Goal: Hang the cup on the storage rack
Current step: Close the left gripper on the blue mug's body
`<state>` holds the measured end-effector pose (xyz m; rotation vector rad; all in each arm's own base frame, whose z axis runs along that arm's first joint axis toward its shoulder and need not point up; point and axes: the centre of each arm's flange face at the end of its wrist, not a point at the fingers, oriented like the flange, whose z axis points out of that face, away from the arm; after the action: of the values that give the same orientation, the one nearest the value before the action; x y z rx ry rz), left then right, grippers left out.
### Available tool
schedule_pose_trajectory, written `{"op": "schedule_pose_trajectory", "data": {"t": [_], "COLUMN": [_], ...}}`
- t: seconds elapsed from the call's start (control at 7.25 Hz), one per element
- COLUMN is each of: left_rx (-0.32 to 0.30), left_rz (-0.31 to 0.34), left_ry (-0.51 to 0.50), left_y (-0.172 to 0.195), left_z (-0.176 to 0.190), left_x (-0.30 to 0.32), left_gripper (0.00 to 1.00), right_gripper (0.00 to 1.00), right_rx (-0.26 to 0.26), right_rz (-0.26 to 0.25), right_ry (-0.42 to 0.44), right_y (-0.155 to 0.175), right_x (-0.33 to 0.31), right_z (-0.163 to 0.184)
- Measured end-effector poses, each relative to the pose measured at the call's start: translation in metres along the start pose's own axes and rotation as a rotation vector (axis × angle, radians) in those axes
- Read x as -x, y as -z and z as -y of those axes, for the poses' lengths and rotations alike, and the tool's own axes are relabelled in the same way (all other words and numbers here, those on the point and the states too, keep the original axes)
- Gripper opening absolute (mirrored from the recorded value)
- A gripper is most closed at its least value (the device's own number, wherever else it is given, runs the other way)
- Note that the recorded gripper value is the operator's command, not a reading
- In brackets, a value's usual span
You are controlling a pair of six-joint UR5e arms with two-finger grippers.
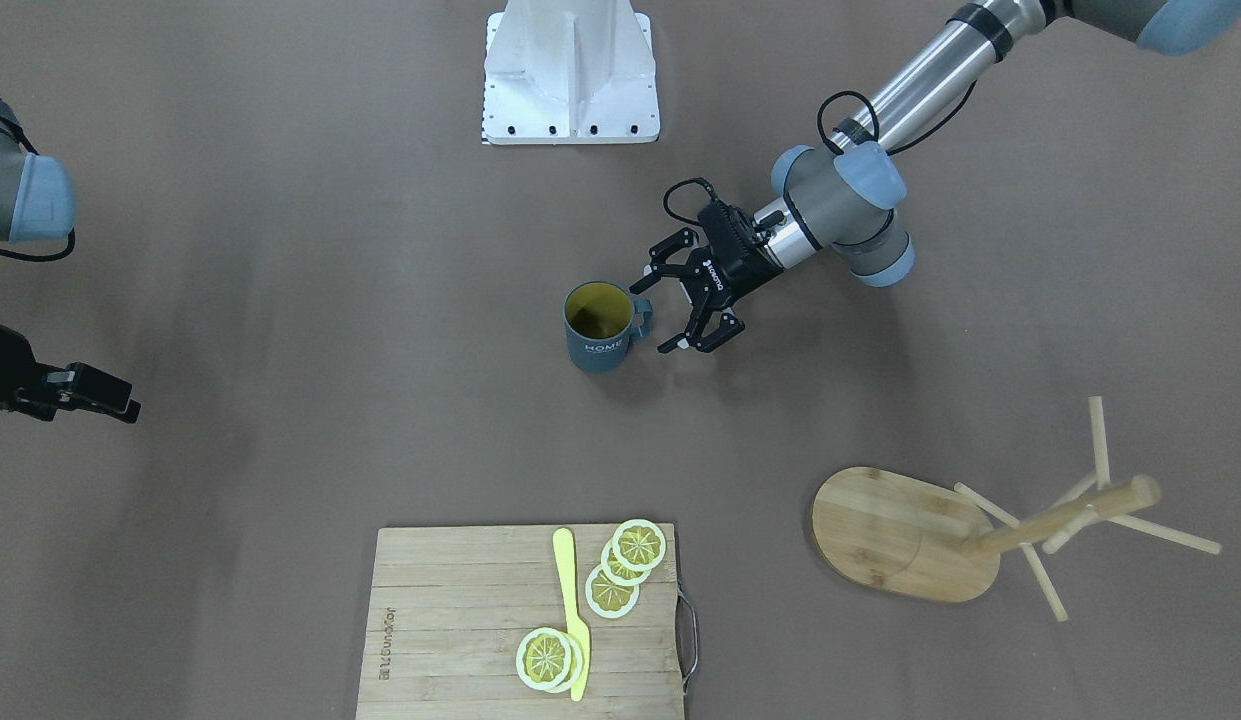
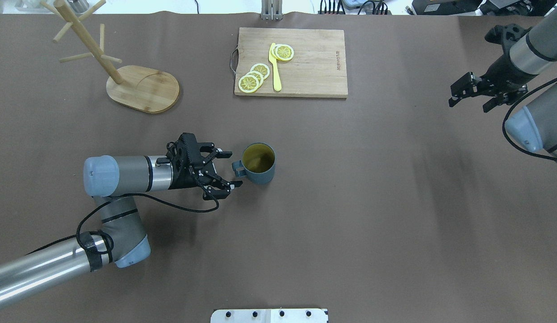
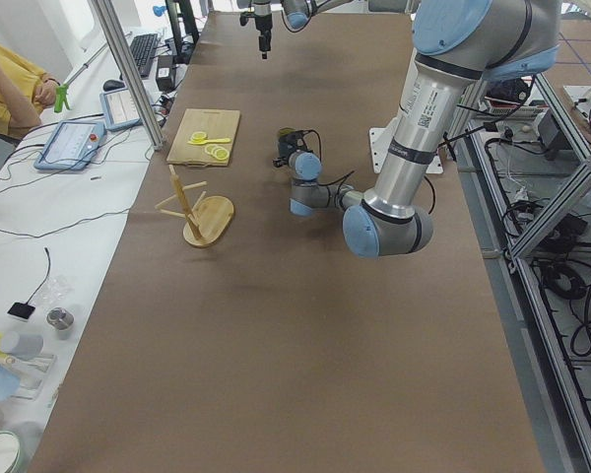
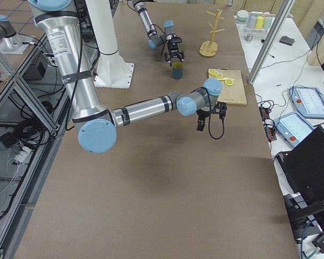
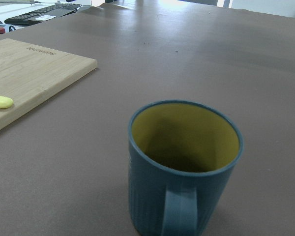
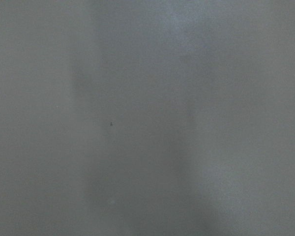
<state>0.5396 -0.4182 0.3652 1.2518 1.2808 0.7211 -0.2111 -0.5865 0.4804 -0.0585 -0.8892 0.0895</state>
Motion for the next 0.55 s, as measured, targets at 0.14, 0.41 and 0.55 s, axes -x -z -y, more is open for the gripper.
{"op": "schedule_pose_trajectory", "data": {"t": [0.14, 0.41, 0.55], "left_rx": [-0.003, -0.002, 0.001], "left_rz": [0.009, 0.012, 0.011], "left_ry": [0.001, 0.005, 0.007], "left_y": [-0.0030, -0.0064, -0.0072], "left_z": [-0.0008, -0.0033, -0.0050], "left_x": [-0.0019, -0.0063, -0.0082], "left_gripper": [0.65, 0.63, 0.60], "right_gripper": [1.00, 1.00, 1.00], "right_rx": [0.000, 0.000, -0.001], "right_rz": [0.000, 0.000, 0.001], "right_ry": [-0.001, -0.002, -0.001], "right_y": [-0.0002, -0.0001, 0.0006], "right_x": [-0.0003, -0.0001, 0.0006], "right_z": [0.0001, 0.0000, -0.0002]}}
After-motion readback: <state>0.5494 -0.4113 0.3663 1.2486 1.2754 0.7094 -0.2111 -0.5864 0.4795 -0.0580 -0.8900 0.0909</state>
